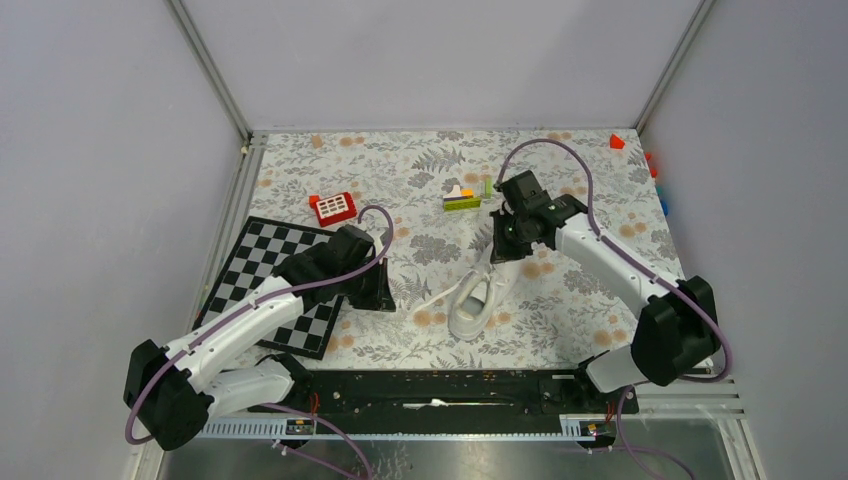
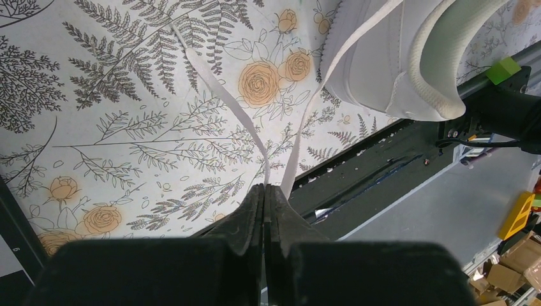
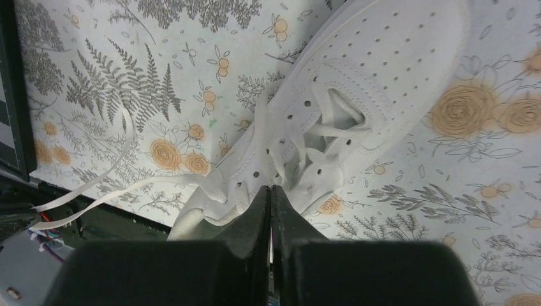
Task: Tie the shoes
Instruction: Pick up the shoelace at the center of the board.
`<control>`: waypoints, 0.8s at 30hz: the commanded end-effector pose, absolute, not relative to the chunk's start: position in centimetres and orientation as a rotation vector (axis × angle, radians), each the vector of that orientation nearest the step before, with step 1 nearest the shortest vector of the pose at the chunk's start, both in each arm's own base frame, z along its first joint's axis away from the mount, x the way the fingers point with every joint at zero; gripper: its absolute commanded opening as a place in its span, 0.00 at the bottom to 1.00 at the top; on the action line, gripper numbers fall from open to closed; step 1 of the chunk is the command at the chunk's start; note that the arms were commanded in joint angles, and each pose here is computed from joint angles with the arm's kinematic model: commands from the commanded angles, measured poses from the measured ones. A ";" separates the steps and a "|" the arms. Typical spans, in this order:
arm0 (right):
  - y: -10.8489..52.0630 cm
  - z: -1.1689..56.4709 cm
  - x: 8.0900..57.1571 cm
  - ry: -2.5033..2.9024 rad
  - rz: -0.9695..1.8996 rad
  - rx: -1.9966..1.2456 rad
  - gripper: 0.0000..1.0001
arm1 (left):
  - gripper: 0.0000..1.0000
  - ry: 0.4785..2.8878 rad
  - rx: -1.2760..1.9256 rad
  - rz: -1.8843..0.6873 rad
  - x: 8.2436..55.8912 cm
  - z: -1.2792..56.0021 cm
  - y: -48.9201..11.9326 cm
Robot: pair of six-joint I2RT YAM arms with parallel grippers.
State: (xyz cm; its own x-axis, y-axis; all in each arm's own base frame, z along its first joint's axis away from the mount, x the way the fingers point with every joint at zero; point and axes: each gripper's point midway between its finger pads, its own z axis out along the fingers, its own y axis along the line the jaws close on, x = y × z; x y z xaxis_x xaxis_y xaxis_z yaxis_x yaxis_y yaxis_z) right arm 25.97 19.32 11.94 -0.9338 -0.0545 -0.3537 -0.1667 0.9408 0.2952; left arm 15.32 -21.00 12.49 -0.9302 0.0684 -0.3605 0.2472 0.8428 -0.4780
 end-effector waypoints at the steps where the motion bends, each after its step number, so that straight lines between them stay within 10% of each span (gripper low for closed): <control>1: 18.6 16.9 27.4 2.594 0.425 -0.088 0.00 | 0.00 2.656 0.229 -0.762 15.9 12.9 -21.2; 24: 25.1 33.1 24.4 1.973 1.117 -0.227 0.00 | 0.00 2.559 0.181 -0.723 16.7 15.2 -20.2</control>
State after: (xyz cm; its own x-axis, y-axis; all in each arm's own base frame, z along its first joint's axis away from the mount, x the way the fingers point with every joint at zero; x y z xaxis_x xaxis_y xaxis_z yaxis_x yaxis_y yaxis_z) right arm 25.18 22.44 29.20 -0.6787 0.1929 -0.7087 -0.3818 0.7316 0.5648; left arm 15.79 -20.55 12.38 -0.9231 0.0564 -0.3804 0.2389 0.8594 -0.4521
